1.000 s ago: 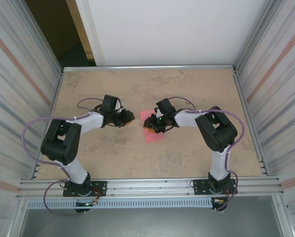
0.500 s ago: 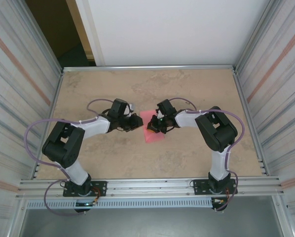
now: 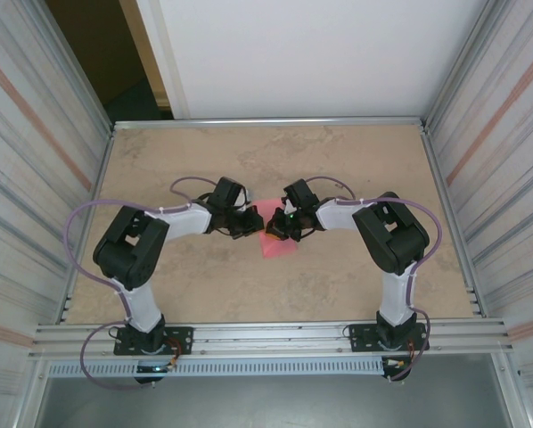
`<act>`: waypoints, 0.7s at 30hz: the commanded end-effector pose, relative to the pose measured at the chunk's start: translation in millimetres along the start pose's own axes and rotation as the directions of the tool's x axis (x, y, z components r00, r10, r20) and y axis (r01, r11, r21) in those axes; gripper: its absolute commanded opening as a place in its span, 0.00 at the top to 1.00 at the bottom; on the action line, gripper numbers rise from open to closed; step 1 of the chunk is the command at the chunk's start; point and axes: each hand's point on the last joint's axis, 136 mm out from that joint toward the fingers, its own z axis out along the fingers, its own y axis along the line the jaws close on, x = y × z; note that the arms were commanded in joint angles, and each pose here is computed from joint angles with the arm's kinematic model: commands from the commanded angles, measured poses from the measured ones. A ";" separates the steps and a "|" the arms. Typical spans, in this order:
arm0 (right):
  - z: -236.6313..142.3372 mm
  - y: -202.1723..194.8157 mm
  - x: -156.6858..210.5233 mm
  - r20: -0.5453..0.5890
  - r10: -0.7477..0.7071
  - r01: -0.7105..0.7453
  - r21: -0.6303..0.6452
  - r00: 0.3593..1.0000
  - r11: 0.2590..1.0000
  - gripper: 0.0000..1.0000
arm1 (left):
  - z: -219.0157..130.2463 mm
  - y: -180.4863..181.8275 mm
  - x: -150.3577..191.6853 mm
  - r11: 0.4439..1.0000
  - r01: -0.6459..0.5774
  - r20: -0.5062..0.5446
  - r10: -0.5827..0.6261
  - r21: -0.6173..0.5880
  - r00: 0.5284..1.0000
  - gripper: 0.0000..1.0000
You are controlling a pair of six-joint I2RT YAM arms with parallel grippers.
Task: Fold a paper plane with a square sheet of paper (pick it up from the middle)
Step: Fold the triangle a second time at the center of the table.
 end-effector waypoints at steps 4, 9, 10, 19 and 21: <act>6.6 -26.3 8.4 -0.028 0.050 -0.048 0.089 0.998 0.995 1.00 | 5.2 5.1 -1.5 0.999 -0.007 -0.011 0.007 -0.048 1.000 0.96; 8.0 -26.5 8.9 -0.032 0.053 -0.051 0.086 0.998 0.995 1.00 | 11.0 11.3 2.5 0.998 0.008 -0.037 -0.010 -0.064 0.999 0.96; 7.7 -26.0 8.0 -0.029 0.054 -0.052 0.083 0.998 0.995 1.00 | 12.0 12.7 3.2 0.998 0.010 -0.041 -0.013 -0.068 0.999 0.96; -1.3 -6.6 5.0 -0.017 0.028 -0.027 0.014 0.999 1.000 1.00 | 11.8 32.1 5.2 0.985 0.034 -0.043 -0.042 -0.169 0.998 0.97; -10.1 6.5 -0.7 0.004 0.004 -0.004 -0.028 1.000 1.000 1.00 | 11.8 36.4 6.4 0.981 0.038 -0.047 -0.048 -0.191 0.998 0.98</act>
